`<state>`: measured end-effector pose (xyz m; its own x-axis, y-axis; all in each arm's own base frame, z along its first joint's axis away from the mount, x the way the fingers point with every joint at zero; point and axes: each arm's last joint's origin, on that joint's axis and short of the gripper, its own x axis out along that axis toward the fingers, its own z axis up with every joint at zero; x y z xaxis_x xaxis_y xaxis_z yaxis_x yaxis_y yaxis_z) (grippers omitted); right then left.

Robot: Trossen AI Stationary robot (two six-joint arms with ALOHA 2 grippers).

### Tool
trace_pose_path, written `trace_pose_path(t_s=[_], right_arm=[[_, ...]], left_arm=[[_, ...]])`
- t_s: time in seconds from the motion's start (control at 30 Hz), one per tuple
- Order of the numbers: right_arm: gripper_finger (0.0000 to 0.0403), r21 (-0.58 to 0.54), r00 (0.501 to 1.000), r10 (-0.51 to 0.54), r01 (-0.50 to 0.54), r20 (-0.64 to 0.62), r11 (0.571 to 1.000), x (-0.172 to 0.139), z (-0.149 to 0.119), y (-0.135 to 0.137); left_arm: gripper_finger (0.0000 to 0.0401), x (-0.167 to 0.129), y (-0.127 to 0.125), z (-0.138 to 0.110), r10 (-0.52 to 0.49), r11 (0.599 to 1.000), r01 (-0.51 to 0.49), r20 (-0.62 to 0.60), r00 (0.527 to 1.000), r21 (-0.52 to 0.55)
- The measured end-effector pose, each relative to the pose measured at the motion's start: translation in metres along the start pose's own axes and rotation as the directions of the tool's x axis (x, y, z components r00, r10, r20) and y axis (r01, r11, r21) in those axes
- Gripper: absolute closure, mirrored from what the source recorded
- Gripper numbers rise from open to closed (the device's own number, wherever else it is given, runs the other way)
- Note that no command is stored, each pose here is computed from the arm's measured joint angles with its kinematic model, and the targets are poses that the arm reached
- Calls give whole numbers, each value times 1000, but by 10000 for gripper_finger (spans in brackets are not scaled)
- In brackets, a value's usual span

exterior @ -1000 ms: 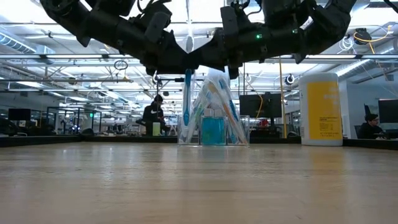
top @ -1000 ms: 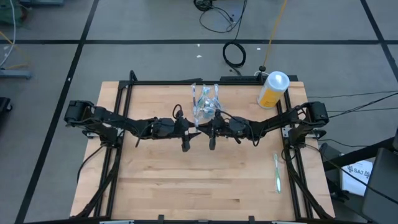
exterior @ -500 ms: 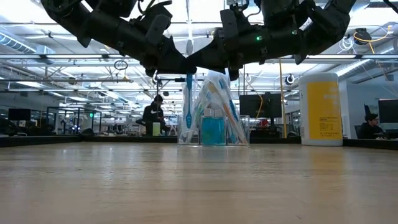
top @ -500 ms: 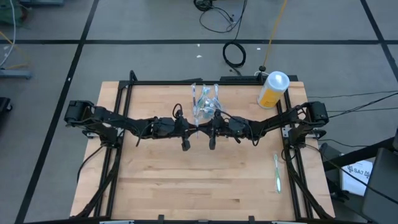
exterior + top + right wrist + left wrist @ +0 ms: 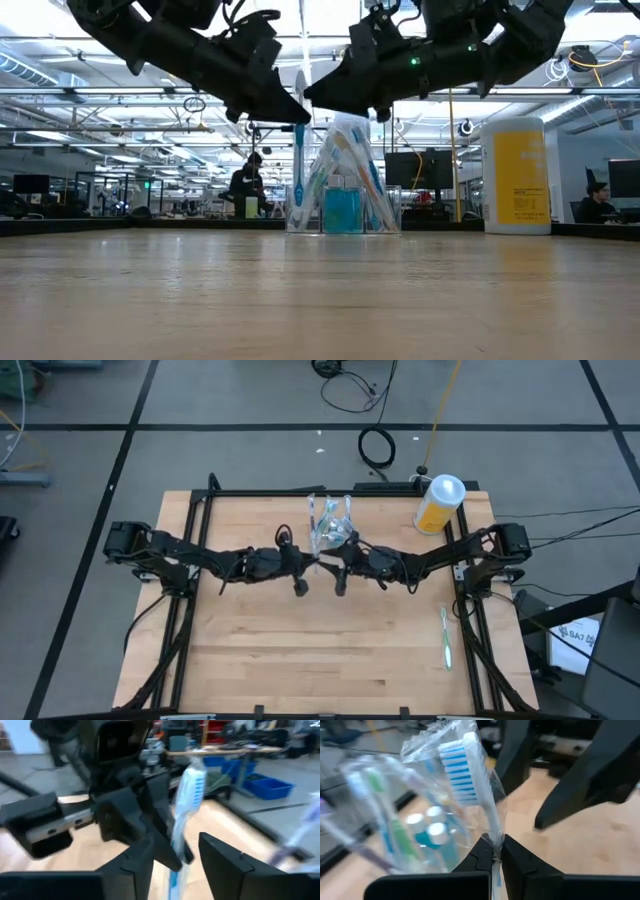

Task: Pick & Place toothbrushing station
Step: Put the blue toothbrush into the transparent organizer

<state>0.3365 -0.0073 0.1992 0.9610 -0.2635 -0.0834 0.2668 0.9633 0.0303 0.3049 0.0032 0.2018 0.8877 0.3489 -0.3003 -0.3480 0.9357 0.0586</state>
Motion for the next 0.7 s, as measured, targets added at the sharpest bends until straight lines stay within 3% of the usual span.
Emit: trace_pose_path(t_s=[0.2, 0.4, 0.6, 0.7], right_arm=[[232, -52, 993, -89, 85, -81, 995, -14, 13, -5], [228, -56, 971, -115, 105, -208, 993, -33, 22, -11], [233, -46, 970, -115, 107, -213, 993, -39, 28, -12], [232, -36, 976, -110, 105, -187, 994, -39, 31, -12]], left_arm=[[381, 5, 18, 1, 127, 992, -127, 4, 992, -18], [391, 2, 32, 18, 151, 987, -143, 107, 983, -79], [388, -6, 51, 37, 238, 969, -214, 226, 945, -125], [392, -2, 63, 35, 278, 958, -255, 207, 938, -130]])
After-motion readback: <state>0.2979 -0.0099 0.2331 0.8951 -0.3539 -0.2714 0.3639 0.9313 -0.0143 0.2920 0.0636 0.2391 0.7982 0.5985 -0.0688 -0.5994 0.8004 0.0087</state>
